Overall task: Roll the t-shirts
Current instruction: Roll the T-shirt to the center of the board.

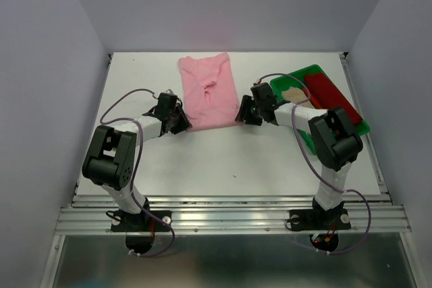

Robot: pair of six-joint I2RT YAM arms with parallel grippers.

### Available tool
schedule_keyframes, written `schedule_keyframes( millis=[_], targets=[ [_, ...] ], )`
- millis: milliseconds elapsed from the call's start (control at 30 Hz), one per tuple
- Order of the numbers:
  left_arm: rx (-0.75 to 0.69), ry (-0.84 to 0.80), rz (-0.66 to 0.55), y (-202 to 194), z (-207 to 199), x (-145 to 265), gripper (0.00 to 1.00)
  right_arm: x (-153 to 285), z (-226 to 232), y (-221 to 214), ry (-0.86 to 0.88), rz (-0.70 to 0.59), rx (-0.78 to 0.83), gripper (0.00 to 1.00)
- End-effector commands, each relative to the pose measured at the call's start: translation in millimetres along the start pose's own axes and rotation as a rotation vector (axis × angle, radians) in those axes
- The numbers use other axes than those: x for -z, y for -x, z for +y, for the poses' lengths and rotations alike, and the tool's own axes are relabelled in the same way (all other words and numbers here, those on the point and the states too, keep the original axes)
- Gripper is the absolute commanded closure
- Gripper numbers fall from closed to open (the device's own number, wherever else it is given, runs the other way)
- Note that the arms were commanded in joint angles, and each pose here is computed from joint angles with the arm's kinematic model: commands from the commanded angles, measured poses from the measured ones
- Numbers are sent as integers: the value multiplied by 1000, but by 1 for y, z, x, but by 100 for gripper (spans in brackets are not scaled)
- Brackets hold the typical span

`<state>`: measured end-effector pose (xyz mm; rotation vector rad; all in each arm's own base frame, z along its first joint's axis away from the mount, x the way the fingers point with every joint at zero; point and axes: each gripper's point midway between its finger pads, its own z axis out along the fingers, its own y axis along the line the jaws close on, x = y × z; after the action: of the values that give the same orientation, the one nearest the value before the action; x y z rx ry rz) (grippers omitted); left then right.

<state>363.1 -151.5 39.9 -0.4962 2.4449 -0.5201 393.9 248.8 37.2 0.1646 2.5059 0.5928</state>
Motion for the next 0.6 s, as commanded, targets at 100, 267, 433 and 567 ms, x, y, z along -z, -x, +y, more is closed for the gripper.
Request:
schedule_keyframes(
  millis=[100,267,433,567],
  targets=[
    [15,-3,-1,-3,3,-9,60,-7,9,3,56,-9,-23,50],
    [18,1,6,-5,5,-15,60,-8,8,1,53,-5,-28,59],
    [29,-16,19,-8,2,-20,89,-5,7,1,51,-10,-28,66],
    [29,-21,18,-7,0,-18,100,-2,7,0,56,-9,-22,82]
  ],
)
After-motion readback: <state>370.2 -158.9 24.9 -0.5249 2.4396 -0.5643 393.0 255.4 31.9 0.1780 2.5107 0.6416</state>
